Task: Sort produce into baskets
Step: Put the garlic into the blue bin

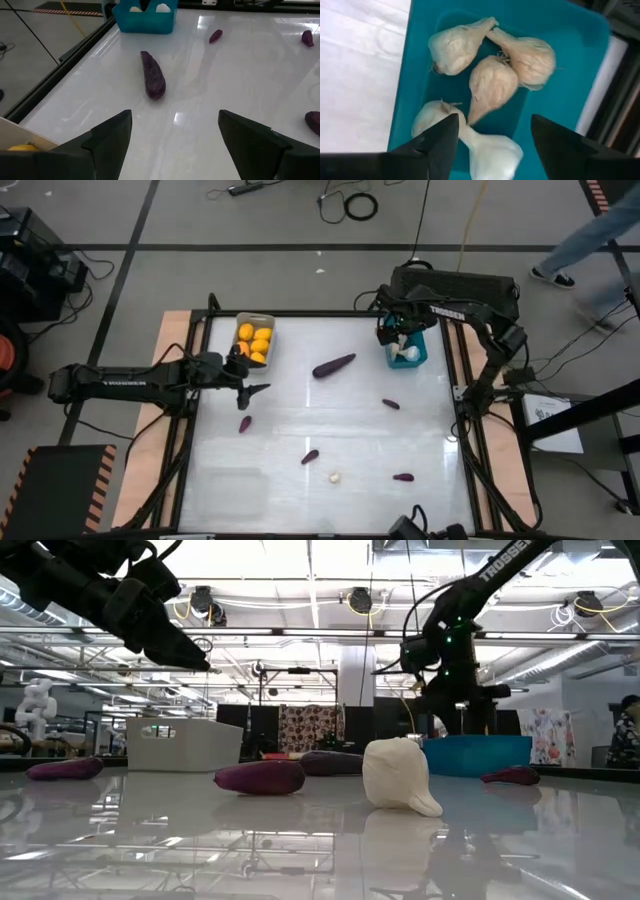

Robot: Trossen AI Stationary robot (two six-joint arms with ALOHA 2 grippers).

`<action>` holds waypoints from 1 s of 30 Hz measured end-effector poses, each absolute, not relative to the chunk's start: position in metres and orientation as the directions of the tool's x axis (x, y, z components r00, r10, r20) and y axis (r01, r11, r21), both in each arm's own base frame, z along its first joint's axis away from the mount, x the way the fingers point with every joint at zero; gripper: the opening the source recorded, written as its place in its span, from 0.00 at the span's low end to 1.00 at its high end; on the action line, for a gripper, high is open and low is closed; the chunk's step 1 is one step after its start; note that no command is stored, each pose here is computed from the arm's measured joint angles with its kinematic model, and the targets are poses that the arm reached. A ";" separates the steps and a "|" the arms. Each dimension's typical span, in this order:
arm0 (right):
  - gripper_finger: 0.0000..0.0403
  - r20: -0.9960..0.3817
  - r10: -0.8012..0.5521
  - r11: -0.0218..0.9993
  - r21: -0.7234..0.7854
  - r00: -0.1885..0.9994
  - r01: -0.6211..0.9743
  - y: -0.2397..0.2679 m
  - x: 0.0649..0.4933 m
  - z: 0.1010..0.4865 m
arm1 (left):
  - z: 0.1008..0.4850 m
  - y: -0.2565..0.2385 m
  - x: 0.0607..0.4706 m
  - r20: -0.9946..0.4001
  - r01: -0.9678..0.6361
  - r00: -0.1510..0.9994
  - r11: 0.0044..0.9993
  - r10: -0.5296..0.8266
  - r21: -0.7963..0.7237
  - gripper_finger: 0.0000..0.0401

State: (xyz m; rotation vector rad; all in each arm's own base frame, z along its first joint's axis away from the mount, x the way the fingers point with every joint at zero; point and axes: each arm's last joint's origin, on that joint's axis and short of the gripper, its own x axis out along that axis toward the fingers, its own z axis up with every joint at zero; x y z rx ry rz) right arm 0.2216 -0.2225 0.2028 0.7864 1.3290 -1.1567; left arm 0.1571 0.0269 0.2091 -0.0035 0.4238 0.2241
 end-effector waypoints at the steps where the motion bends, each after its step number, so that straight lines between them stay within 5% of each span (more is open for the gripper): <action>1: 0.60 -0.975 -0.187 0.291 -0.173 -0.122 0.941 -0.221 0.220 0.207 | 0.209 0.027 0.157 -0.404 -0.217 0.889 0.975 0.215 0.043 0.76; 7: 0.59 -0.977 -0.210 0.287 -0.098 -0.038 0.953 -0.205 0.215 0.236 | 0.210 0.027 0.158 -0.396 -0.218 0.893 0.975 0.216 0.039 0.76; 18: 0.59 -0.943 -0.202 0.534 0.119 0.264 0.837 -0.102 0.263 0.276 | 0.211 0.027 0.158 -0.389 -0.220 0.896 0.975 0.215 0.034 0.76; 30: 0.59 -0.768 0.021 0.817 0.383 0.640 0.432 0.070 0.317 0.281 | 0.213 0.026 0.159 -0.363 -0.177 0.916 0.984 0.170 0.014 0.76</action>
